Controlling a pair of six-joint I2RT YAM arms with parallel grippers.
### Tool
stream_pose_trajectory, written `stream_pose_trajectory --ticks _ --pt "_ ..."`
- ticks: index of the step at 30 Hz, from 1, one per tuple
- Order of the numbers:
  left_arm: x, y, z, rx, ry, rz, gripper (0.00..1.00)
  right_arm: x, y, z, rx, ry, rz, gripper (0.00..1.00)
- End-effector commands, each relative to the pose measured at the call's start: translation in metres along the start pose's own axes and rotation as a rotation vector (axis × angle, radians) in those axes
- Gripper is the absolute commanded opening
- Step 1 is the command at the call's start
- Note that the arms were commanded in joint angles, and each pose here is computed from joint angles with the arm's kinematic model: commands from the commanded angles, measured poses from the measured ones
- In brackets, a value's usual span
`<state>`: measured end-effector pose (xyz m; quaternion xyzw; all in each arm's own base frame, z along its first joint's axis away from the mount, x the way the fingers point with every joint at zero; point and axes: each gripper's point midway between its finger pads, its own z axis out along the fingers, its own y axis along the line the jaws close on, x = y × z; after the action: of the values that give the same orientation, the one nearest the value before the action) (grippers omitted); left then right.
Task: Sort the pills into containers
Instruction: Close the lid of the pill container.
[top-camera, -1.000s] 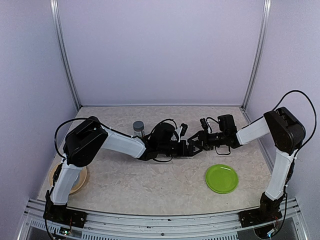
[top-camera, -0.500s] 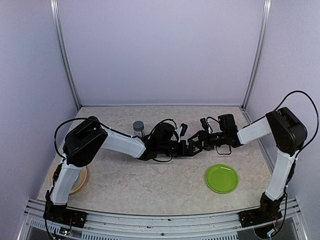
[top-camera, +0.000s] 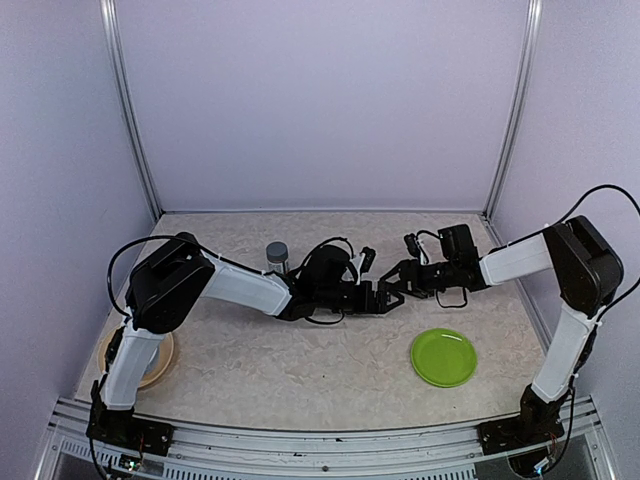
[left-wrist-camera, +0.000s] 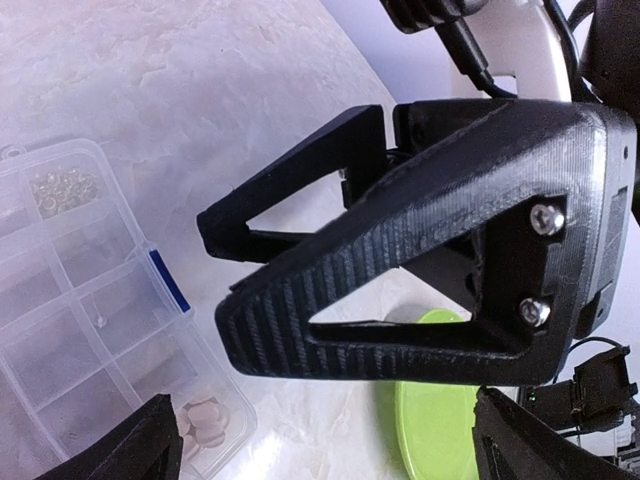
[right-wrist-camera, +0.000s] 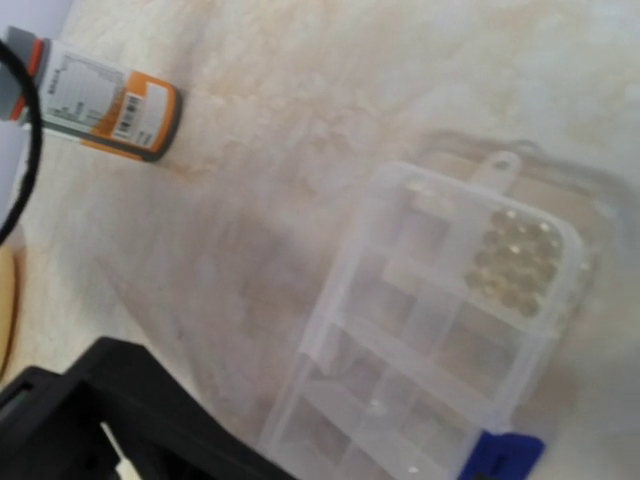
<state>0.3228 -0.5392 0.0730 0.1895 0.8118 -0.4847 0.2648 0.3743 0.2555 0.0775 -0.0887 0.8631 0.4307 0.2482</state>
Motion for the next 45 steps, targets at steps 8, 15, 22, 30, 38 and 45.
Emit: stream_pose_trajectory --ticks 8,15,22,30,38,45 --pt "0.002 0.006 -0.005 -0.059 0.035 -0.006 0.99 -0.001 -0.007 0.001 0.034 0.009 -0.016 0.61" --pt "-0.005 0.003 -0.005 -0.065 0.032 0.008 0.99 0.002 -0.014 0.009 0.040 0.022 -0.002 0.60" --pt "-0.013 0.002 -0.008 -0.071 0.021 0.013 0.99 0.005 -0.017 0.015 0.037 0.031 0.004 0.59" --pt "-0.022 0.006 -0.015 -0.094 0.004 0.010 0.99 0.008 -0.020 0.020 0.038 0.039 0.009 0.57" --pt "-0.026 0.017 -0.020 -0.148 -0.004 0.016 0.99 0.011 -0.022 0.023 0.041 0.046 0.012 0.55" --pt "-0.022 0.034 -0.022 -0.212 0.002 0.016 0.99 0.016 -0.022 0.028 0.038 0.057 0.015 0.53"
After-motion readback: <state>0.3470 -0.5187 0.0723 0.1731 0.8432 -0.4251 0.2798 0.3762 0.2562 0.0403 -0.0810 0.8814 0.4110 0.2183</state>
